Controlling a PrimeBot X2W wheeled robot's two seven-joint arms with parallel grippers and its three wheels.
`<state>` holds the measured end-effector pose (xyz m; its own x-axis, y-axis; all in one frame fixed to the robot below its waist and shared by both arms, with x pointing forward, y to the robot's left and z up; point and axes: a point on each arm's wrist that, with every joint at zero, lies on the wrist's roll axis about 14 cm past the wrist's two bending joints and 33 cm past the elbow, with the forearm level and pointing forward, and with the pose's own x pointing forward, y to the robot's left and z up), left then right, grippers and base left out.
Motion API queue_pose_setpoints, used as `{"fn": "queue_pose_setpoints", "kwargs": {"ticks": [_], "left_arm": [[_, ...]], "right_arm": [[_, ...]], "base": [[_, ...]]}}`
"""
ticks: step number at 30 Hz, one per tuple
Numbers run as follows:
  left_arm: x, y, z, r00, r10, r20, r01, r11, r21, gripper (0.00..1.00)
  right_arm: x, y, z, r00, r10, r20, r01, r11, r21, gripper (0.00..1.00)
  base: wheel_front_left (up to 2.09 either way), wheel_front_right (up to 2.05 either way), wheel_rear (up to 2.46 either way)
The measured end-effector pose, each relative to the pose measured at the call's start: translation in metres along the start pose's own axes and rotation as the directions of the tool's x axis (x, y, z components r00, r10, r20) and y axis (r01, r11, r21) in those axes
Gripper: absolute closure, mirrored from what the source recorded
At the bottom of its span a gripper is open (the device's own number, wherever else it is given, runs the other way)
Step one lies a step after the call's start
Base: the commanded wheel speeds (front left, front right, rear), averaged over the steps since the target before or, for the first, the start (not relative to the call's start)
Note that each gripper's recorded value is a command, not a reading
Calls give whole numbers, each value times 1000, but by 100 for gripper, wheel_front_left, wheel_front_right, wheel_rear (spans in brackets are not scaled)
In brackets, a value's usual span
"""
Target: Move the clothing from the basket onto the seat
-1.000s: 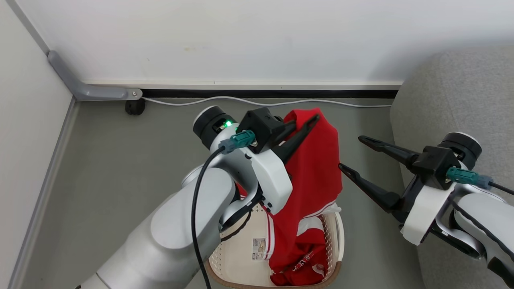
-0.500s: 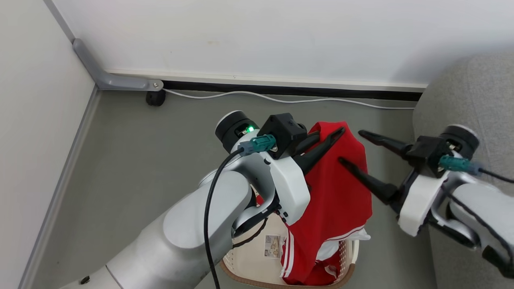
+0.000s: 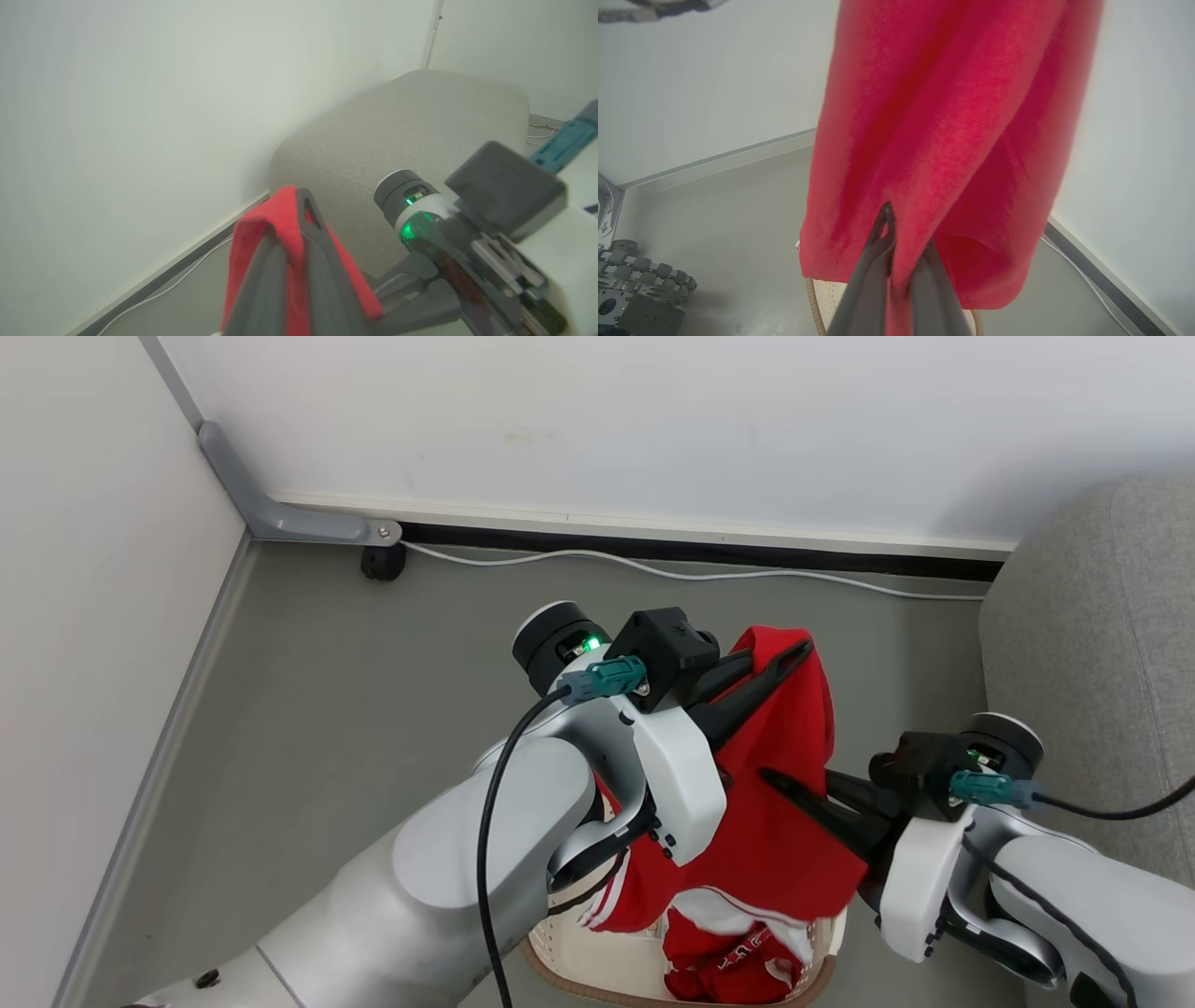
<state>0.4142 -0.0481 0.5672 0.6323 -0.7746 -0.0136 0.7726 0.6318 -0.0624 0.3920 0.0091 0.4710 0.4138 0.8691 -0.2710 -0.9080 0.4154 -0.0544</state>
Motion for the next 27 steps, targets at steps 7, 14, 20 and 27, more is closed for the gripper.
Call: {"fn": "queue_pose_setpoints", "kwargs": {"ticks": [7,14,20,27], "left_arm": [[5,0,-3,1000,-4,26,4,1000,-15,62],[11,1,-8,999,-10,50,11,1000,-21,0],[15,-3,-16,999,-17,51,19,999,-32,0],[20,-14,-29,998,-40,47,43,997,-61,0]], "right_arm": [[-9,-22,3,996,-78,38,75,994,74,100],[-39,-83,55,936,-284,206,262,956,131,100],[-77,-111,68,873,-413,259,381,909,166,100],[-118,-131,89,799,-508,320,481,861,165,100]], "base": [[0,0,0],[0,0,0],[0,0,0],[0,0,0]]}}
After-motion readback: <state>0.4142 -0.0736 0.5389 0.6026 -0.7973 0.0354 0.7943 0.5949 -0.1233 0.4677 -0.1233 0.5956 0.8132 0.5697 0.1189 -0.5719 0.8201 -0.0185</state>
